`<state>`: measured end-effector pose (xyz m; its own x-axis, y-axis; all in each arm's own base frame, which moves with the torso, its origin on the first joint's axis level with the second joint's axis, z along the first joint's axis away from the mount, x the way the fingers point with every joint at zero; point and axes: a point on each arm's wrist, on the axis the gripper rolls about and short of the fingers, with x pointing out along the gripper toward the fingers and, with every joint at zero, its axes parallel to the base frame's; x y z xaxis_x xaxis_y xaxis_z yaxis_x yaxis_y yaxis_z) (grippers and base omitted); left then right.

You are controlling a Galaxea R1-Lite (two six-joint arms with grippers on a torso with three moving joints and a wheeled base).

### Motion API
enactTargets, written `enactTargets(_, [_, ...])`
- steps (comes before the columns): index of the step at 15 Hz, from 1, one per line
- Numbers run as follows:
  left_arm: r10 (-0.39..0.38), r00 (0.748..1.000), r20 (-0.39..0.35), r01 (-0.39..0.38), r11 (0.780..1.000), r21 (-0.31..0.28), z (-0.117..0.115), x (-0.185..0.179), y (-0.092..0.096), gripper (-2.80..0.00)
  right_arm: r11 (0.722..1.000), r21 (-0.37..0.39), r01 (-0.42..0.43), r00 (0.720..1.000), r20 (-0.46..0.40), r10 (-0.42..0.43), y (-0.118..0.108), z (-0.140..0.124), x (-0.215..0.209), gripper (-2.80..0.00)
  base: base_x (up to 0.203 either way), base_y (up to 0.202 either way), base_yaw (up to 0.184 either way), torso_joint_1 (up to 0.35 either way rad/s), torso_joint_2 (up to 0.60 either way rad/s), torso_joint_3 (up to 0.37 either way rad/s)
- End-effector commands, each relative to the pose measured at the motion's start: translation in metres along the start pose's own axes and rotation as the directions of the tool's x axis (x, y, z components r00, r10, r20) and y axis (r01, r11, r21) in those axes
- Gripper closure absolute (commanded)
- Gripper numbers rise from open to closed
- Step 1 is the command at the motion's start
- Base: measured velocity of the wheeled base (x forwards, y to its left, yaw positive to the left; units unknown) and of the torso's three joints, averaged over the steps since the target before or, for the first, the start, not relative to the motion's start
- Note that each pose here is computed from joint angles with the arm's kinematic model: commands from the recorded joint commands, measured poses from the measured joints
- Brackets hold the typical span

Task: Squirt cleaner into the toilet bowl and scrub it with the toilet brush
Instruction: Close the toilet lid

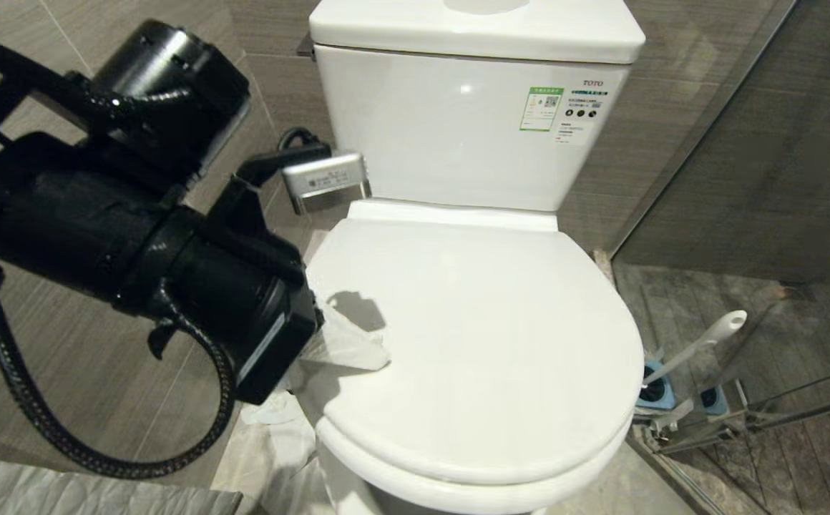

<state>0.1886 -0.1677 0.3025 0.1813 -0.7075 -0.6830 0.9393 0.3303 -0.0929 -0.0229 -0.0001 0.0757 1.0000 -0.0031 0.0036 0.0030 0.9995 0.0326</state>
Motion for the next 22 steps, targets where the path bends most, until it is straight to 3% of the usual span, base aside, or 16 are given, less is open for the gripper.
enactTargets(1, [-0.043,0.995,-0.094,0.04,0.998,-0.04,-0.015,0.021,0.001,0.0,1.0,0.0,0.0,1.0,-0.001,0.0,0.0,0.0,0.0,0.0,0.0,0.0,0.0,0.0,0.0,0.0])
enactTargets(4, [-0.054,0.979,-0.199,0.032,0.993,-0.111,-0.03,0.045,0.008,0.0,1.0,0.0,0.0,1.0,-0.001,0.0,0.0,0.0,0.0,0.0,0.0,0.0,0.0,0.0,0.0,0.0])
enactTargets(6, [-0.032,0.972,-0.232,0.004,0.993,-0.119,-0.031,0.06,0.015,0.0,1.0,0.0,0.0,1.0,-0.001,0.0,0.0,0.0,0.0,0.0,0.0,0.0,0.0,0.0,0.0,0.0])
enactTargets(9, [0.092,0.953,-0.289,-0.132,0.984,-0.123,-0.031,0.095,0.033,0.0,1.0,0.0,0.0,1.0,0.001,0.0,0.0,0.0,0.0,0.0,0.0,0.0,0.0,0.0,0.0,0.0])
enactTargets(11, [0.186,0.931,-0.313,-0.236,0.963,-0.129,-0.029,0.123,0.047,0.0,1.0,0.0,0.0,1.0,-0.001,0.0,0.0,0.0,0.0,0.0,0.0,0.0,0.0,0.0,0.0,0.0])
enactTargets(13, [0.326,0.872,-0.366,-0.397,0.907,-0.139,-0.027,0.146,0.062,0.0,1.0,0.0,0.0,1.0,-0.001,0.0,0.0,0.0,0.0,0.0,0.0,0.0,0.0,0.0,0.0,0.0])
enactTargets(16, [0.385,0.824,-0.416,-0.491,0.851,-0.187,-0.032,0.165,0.072,0.0,1.0,0.0,0.0,1.0,-0.001,0.0,0.0,0.0,0.0,0.0,0.0,0.0,0.0,0.0,0.0,0.0])
enactTargets(20, [0.354,0.8,-0.484,-0.51,0.827,-0.238,-0.047,0.174,0.071,0.0,1.0,0.0,0.0,1.0,-0.001,0.0,0.0,0.0,0.0,0.0,0.0,0.0,0.0,0.0,0.0,0.0])
enactTargets(22, [0.353,0.8,-0.486,-0.511,0.825,-0.241,-0.047,0.175,0.071,0.0,1.0,0.0,0.0,1.0,-0.001,0.0,0.0,0.0,0.0,0.0,0.0,0.0,0.0,0.0,0.0,0.0])
